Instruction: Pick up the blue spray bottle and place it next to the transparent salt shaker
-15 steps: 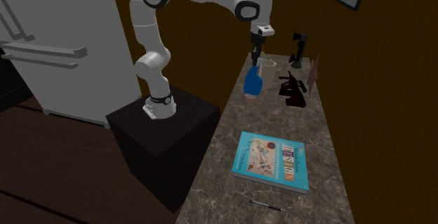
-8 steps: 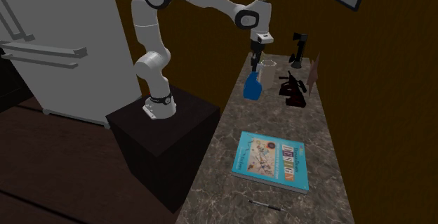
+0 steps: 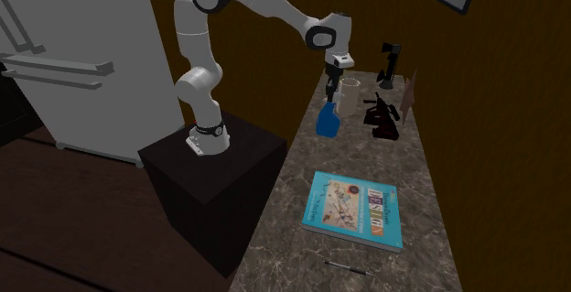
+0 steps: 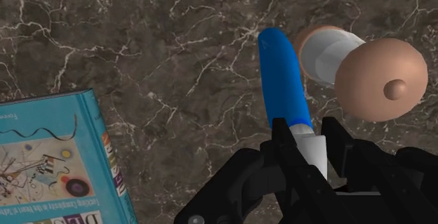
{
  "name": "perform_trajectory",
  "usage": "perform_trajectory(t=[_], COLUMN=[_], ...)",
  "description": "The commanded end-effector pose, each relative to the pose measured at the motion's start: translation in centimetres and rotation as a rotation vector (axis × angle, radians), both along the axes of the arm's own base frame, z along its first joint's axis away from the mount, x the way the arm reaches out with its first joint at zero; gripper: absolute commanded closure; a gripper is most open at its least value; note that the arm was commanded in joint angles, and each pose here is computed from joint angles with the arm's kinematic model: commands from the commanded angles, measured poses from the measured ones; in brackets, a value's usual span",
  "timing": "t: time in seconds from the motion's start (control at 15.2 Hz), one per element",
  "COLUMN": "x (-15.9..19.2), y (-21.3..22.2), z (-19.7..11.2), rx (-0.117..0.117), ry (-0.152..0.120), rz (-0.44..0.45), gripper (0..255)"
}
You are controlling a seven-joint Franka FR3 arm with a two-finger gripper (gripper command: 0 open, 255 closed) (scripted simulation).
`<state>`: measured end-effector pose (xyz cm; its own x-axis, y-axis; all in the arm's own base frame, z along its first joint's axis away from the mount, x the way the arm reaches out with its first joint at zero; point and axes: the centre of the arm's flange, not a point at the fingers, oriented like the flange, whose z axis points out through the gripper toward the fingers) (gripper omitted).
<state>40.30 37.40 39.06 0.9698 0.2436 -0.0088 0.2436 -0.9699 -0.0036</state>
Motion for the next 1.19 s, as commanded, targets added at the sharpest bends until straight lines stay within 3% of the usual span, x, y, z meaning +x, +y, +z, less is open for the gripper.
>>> perform_trajectory(t=[0.0, 0.4, 0.46, 0.79, 1.06, 1.12], x=[0.0, 0.0, 0.0, 0.0, 0.1, 0.1], y=[0.1, 0.1, 0.1, 0.1, 0.1, 0.1], z=[-0.4, -0.4, -0.4, -0.4, 4.6, 4.6], rx=[0.001, 0.001, 0.001, 0.0, 0.001, 0.001], ry=[-0.001, -0.001, -0.001, -0.001, -0.001, -0.001], rz=[0.0, 0.0, 0.0, 0.0, 0.0, 0.0], gripper=[255, 255, 0, 0, 0, 0])
